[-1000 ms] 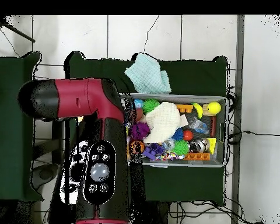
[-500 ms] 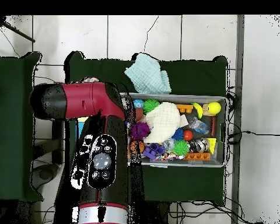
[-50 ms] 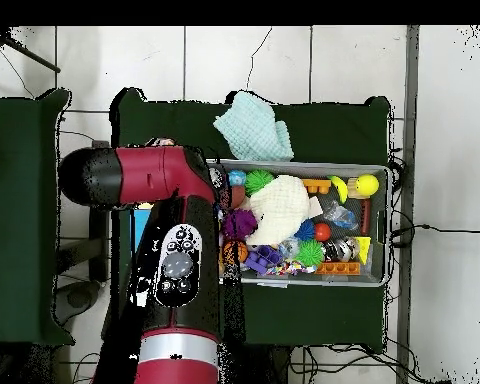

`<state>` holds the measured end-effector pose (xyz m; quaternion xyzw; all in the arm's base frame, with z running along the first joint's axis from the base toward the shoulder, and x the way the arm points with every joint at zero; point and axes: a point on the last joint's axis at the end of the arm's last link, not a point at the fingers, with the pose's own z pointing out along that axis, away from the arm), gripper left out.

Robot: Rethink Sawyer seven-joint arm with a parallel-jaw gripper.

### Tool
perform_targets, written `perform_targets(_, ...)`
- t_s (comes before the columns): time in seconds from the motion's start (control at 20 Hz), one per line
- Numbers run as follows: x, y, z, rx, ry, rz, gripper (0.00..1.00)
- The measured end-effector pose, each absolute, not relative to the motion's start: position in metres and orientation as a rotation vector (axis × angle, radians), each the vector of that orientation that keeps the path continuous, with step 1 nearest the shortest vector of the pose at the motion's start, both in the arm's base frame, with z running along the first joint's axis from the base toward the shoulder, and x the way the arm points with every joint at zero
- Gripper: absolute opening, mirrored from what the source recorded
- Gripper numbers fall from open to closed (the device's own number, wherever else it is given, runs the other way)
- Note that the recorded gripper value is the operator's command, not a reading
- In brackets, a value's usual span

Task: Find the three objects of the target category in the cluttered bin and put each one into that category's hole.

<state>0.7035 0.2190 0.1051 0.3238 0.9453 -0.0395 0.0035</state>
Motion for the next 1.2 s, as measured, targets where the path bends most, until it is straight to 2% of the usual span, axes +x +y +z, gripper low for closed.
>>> perform_targets(0.8,0.695,0.223,0.055,1.005,3.003,-0.166,0.0)
perform_targets(1.1,0.7,0.224,0.023,0.993,2.996,-0.158,0.0)
perform_targets(1.2,0.707,0.227,0.023,0.994,2.983,-0.135,0.0)
